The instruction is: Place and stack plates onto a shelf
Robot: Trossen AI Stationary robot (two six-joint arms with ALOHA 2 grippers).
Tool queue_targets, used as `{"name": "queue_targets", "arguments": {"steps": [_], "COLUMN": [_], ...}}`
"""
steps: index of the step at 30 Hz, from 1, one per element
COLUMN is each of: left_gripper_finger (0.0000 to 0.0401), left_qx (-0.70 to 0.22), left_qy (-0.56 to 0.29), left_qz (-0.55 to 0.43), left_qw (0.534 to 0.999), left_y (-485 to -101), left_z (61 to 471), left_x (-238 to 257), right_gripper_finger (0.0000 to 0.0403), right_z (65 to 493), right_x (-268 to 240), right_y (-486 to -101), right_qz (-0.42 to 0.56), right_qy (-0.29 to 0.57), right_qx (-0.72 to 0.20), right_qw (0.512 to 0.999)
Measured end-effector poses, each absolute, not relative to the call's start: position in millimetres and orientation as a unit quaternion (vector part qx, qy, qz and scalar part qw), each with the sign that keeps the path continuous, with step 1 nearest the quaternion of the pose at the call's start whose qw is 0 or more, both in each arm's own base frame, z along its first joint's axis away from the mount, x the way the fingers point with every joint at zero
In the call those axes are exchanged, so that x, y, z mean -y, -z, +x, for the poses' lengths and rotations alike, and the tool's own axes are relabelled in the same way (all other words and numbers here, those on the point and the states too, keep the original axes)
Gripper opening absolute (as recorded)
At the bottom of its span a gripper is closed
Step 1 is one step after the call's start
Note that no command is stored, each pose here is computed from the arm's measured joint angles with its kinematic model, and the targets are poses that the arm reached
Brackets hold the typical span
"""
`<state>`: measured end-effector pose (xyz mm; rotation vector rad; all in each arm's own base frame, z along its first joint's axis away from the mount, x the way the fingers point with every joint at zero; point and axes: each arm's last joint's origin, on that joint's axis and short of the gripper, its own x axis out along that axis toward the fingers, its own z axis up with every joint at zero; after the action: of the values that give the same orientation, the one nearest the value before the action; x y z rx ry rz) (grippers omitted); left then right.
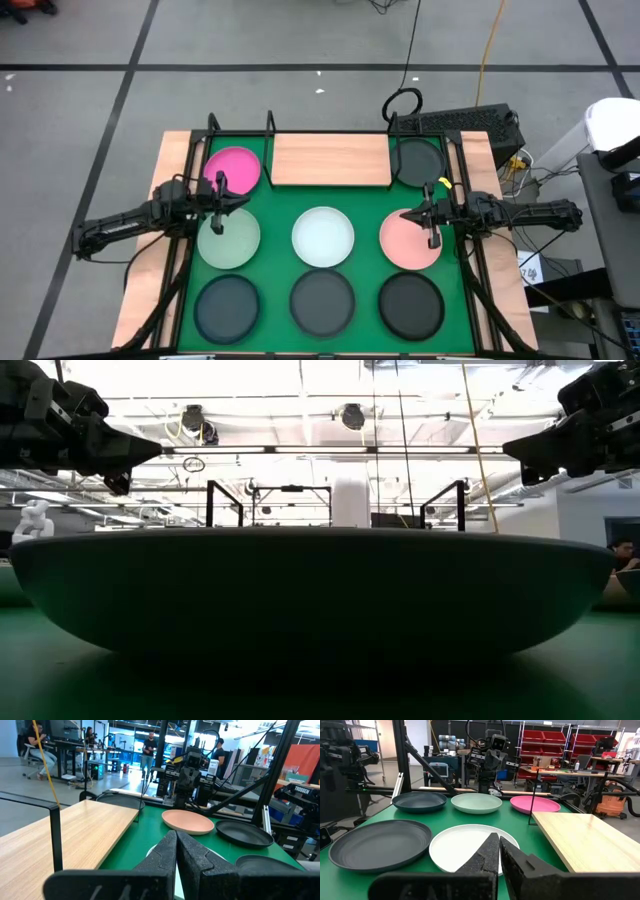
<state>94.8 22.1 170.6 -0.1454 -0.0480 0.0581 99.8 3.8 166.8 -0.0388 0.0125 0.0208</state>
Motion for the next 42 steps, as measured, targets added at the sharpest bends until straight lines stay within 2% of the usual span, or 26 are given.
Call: {"name": "queue_targets", "arguments": {"steps": [16, 23, 42], "left_gripper_finger": [0.0015, 0.0015, 0.0015], "left_qx": [0.024, 0.024, 0.027], "left_qy": [-0.029, -0.029, -0.029], "left_qz": [-0.073, -0.073, -0.072], "left_qw": [0.997, 0.997, 0.997], "left_y": [-170.6, -170.6, -171.2], "left_z": [94.8, 94.8, 94.8], "left_x": [-22.1, -22.1, -22.0], "right_gripper_finger": [0.0, 0.0, 0.0], "right_z": [99.8, 99.8, 99.6], "right_x": [-3.8, -3.8, -3.8], "right_y": [-166.9, -168.2, -172.8], "right_qz": [-0.02, -0.147, -0.162], "right_qy": [-0.01, -0.01, -0.006], "right_qx": [-0.006, 0.002, 0.026], "right_qw": [1.0, 0.989, 0.987]}}
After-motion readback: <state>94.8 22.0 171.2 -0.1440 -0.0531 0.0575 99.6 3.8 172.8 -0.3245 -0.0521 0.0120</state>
